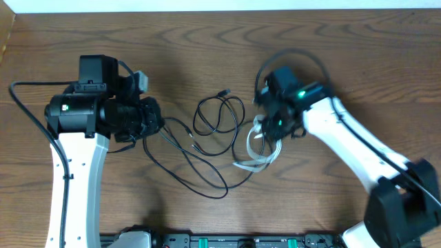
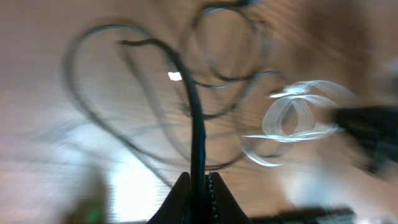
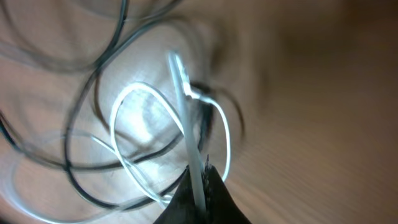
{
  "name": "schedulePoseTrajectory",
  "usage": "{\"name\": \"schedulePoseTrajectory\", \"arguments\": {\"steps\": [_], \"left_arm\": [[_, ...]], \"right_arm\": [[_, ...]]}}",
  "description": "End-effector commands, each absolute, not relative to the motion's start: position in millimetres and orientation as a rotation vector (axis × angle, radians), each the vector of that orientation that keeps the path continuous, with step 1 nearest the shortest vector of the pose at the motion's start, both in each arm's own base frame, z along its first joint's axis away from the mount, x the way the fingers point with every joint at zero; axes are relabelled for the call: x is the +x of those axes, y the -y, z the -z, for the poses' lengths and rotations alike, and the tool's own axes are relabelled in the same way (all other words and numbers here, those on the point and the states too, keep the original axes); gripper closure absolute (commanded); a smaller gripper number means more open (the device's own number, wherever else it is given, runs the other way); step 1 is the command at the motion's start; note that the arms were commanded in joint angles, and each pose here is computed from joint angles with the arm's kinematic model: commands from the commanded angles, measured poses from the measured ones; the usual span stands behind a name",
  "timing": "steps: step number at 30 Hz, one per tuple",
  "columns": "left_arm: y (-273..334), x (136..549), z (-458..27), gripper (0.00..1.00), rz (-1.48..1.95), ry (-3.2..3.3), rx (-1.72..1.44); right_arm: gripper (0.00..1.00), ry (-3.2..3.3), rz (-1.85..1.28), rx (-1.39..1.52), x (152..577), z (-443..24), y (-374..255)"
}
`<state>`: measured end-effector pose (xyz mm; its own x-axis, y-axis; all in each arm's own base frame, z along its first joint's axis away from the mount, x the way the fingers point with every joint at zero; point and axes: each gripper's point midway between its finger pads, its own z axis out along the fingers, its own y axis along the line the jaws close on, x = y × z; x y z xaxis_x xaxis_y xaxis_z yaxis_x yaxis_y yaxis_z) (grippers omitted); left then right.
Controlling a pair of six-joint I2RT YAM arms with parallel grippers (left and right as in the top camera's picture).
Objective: Untangle cables
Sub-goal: 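Grasp the white cable coil with the right gripper and pull it right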
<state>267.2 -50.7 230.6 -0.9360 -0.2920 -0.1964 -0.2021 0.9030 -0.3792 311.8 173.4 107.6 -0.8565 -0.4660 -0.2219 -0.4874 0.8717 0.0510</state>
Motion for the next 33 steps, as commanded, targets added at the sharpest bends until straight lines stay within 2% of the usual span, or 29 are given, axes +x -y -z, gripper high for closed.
{"name": "schedulePoseTrajectory", "arguments": {"steps": [1,5,8,15,21,27,33], "left_arm": [[6.8,262.6,-217.9,0.92,0.183,-2.793,-0.745],[-8.1,258.9,-216.7,0.92,0.073,-2.758,-0.867],[-8.3,259.2,-216.7,0.92,0.076,-2.75,-0.888],[-29.7,257.3,-218.2,0.92,-0.087,-2.687,-0.971],[-46.3,253.9,-218.2,0.92,-0.114,-2.659,-1.051],[-83.9,244.1,-218.2,0.92,-0.143,-2.575,-1.254],[-121.3,227.8,-218.1,0.92,-0.173,-2.474,-1.459]], "right_arm": [[0.99,-2.612,0.26,-0.26,359.5,-201.6,-108.4],[0.98,-2.369,0.616,0.086,367.9,-271.2,-34.7],[0.98,-2.252,0.739,0.309,361.2,-296.9,11.9],[0.99,-2.297,0.704,0.623,351.3,-284.0,92.0],[0.99,-2.205,0.611,1.046,327.9,-274.7,168.1],[0.99,-2.166,0.427,1.241,312.9,-264.5,208.0],[0.98,-1.987,0.415,1.481,289.4,-266.9,246.2]]}}
